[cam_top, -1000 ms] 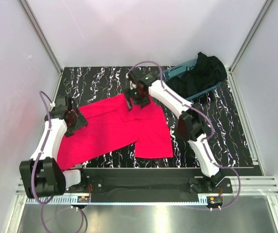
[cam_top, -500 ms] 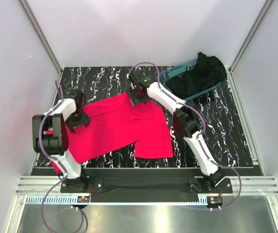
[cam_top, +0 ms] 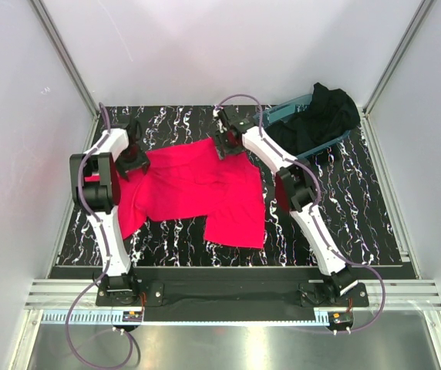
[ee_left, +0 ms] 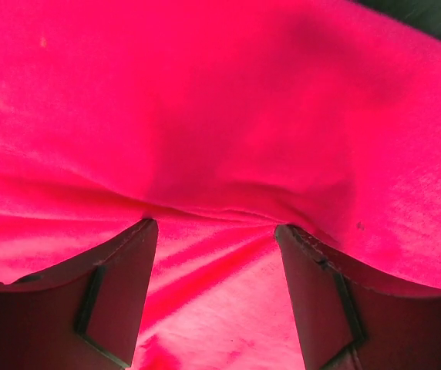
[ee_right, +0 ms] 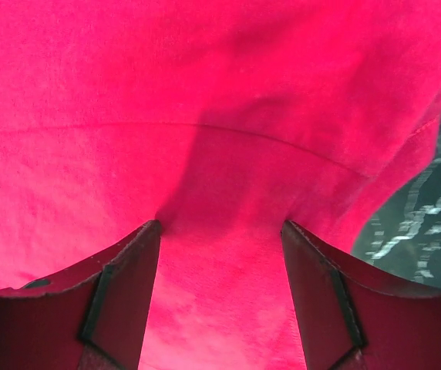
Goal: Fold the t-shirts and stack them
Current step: Fold the tshirt
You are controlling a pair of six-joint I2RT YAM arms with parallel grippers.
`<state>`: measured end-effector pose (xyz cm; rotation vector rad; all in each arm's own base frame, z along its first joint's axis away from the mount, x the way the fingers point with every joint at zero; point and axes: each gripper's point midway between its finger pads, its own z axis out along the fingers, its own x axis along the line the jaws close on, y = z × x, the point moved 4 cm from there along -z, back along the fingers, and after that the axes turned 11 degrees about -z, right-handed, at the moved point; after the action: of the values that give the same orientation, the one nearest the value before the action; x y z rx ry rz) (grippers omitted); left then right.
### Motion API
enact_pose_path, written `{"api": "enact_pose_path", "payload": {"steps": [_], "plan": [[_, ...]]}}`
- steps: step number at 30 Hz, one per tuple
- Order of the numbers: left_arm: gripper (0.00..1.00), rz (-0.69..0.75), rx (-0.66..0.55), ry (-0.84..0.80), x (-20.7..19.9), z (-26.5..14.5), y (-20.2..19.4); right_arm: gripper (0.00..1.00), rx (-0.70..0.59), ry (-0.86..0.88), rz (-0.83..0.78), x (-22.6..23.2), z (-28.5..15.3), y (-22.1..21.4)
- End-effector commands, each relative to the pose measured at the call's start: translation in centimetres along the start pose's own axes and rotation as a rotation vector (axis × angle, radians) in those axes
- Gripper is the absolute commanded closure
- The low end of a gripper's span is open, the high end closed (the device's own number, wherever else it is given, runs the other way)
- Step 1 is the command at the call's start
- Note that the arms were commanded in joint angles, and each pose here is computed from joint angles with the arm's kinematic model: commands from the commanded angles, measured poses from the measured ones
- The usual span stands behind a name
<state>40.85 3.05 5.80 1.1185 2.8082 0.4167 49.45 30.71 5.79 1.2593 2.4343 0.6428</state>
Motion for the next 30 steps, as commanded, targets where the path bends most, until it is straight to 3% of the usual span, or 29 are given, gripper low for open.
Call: {"api": "enact_pose_path", "payload": {"steps": [1,6,10,16,21,22,24,30], "plan": [[0.31,0.028,-0.021,-0.065,-2.7,-0.3,2.0,0.28,-0.091,0.030,0.009,-0.7,-1.6,2.6],[0.30,-0.006,-0.102,-0.055,-1.4,-4.0,2.9,0.26,-0.158,0.081,0.043,-0.1,-5.7,4.8],[0.29,-0.030,-0.184,-0.021,1.9,-7.8,2.2,0.23,-0.188,0.074,0.093,0.1,-9.9,5.9],[0.32,-0.154,-0.234,-0.043,9.4,-12.9,-4.0,0.23,-0.115,0.127,0.160,2.1,-16.7,4.1],[0.44,-0.304,-0.204,-0.122,15.3,-12.0,-10.4,0.27,0.032,0.226,0.134,6.1,-20.1,-2.1],[0.44,-0.354,-0.204,-0.128,16.2,-11.7,-10.4,0.31,0.099,0.259,0.147,6.8,-19.6,-4.4],[0.46,-0.398,-0.176,-0.138,17.0,-10.8,-11.1,0.35,0.095,0.297,0.184,7.3,-21.7,-5.6],[0.39,-0.528,-0.112,-0.062,18.1,-7.9,-10.7,0.43,0.195,0.350,0.232,8.1,-23.8,-10.7]]}}
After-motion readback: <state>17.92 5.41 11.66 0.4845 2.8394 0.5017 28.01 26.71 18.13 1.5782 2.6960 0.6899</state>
